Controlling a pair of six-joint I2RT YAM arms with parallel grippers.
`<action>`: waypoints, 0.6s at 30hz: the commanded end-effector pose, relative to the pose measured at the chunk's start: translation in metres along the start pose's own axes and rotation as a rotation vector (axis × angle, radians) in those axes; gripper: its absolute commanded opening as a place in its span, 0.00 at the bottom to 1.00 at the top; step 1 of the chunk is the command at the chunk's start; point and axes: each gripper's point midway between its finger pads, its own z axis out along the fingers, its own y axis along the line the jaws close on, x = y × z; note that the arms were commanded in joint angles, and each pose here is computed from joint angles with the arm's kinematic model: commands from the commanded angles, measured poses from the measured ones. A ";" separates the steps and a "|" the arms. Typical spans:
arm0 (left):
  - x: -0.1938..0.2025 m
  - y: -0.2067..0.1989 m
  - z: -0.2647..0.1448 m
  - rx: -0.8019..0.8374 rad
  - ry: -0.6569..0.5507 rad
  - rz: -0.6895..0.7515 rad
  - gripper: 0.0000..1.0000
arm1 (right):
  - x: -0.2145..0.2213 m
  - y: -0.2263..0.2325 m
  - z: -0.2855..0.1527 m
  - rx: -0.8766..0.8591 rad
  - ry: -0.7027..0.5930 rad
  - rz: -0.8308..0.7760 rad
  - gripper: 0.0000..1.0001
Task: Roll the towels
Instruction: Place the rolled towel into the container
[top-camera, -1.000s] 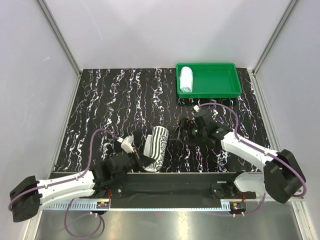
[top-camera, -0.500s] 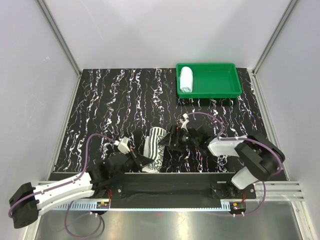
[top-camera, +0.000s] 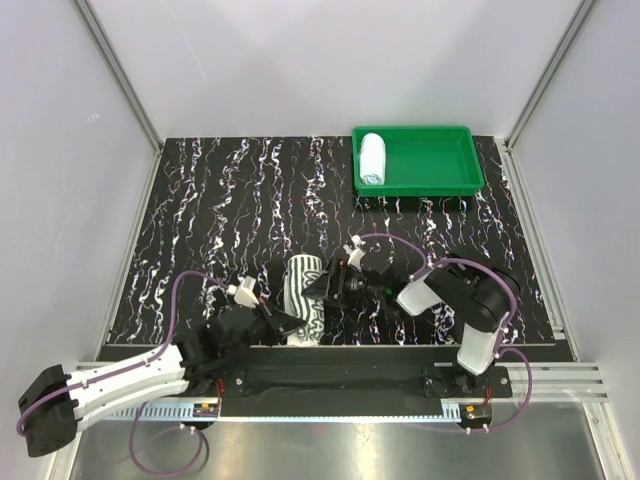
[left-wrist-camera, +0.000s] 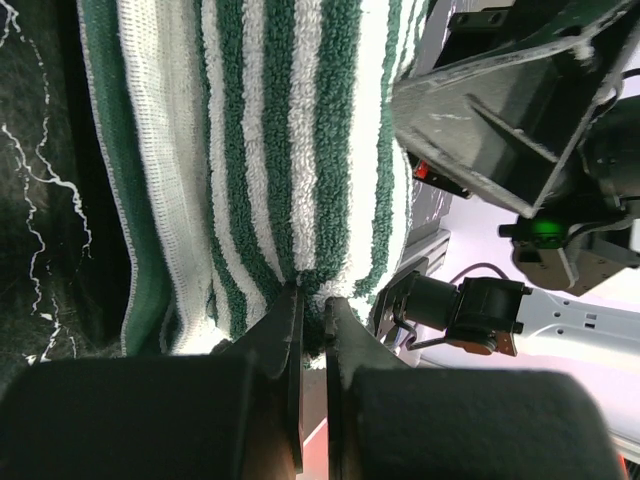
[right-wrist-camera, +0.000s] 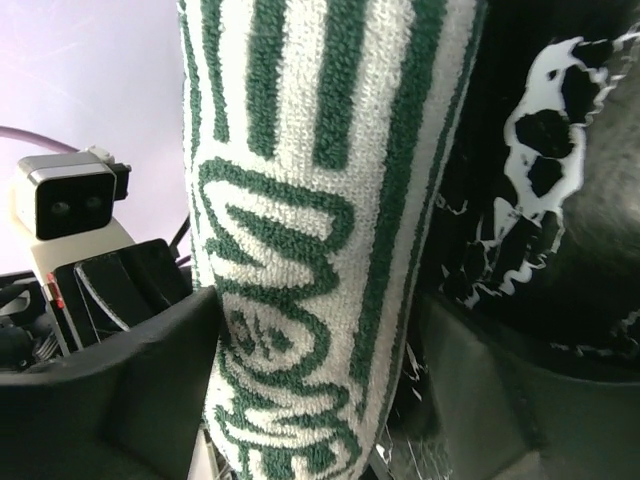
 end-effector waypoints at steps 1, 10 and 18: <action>0.015 0.114 -0.003 -0.252 0.040 0.022 0.00 | 0.013 0.004 0.005 -0.049 0.025 0.002 0.78; 0.003 0.094 -0.007 -0.279 0.023 0.181 0.48 | 0.005 0.019 0.005 -0.042 0.007 -0.040 0.17; -0.024 0.040 -0.023 -0.308 -0.039 0.372 0.78 | -0.048 0.046 -0.017 0.088 -0.063 -0.152 0.15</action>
